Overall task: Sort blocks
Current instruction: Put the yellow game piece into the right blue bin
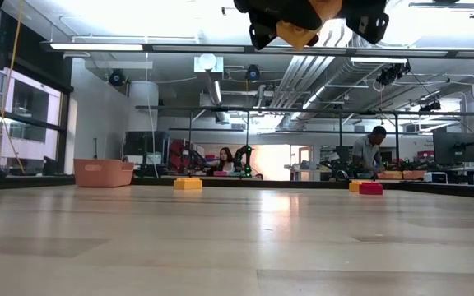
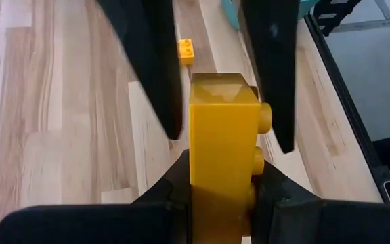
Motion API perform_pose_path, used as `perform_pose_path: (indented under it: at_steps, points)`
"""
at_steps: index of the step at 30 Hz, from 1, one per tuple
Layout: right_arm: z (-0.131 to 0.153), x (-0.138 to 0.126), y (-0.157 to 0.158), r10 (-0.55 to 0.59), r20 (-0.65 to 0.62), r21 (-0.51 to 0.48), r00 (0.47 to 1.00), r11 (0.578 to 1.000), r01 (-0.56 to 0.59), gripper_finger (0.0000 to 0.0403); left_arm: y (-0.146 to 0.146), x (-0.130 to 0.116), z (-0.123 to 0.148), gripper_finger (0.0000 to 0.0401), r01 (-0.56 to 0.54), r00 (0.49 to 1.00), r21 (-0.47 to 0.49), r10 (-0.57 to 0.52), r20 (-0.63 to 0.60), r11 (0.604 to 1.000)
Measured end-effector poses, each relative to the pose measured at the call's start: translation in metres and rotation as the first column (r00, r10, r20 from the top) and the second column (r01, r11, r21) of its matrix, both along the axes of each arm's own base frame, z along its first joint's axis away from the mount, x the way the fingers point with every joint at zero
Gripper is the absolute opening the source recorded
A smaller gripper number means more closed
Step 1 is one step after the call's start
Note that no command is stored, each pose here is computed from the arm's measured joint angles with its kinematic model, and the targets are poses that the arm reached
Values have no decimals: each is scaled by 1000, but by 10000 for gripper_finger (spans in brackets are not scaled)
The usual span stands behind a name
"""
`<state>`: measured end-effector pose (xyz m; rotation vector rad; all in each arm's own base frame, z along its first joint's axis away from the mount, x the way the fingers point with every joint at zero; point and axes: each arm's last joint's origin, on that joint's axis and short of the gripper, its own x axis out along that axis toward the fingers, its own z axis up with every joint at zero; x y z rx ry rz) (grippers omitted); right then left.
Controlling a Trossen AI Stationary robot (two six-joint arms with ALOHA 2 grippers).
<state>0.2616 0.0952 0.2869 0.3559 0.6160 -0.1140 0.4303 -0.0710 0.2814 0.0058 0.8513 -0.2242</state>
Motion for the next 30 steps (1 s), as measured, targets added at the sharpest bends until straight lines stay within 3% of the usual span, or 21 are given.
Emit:
perform_pose_path:
  at_steps: [6, 13, 16, 18, 26, 30]
  points:
    - [13, 2, 0, 10, 32, -18, 999, 1000, -9, 4, 0, 0, 0, 54, -6, 1000, -11, 6, -1, 1000]
    - [13, 0, 0, 32, 2, -10, 999, 999, -32, 7, 0, 1, 1, 105, -30, 999, -4, 30, 16, 1000]
    - [11, -1, 0, 19, -20, 2, 1000, 1000, -19, 10, 0, 1, 1, 83, -29, 999, 3, 29, 15, 1000]
    - [9, -1, -1, 14, -38, 6, 999, 1000, -14, 19, 0, 1, 1, 57, -32, 999, 5, 32, 18, 999]
    - [7, -2, -4, -27, -53, -29, 998, 999, 26, 105, 1, 2, 2, 56, -34, 999, 6, 34, 25, 999]
    - [7, -1, -8, -42, -58, -19, 997, 999, 41, 117, 1, 2, 1, 56, -36, 999, 8, 36, 24, 999]
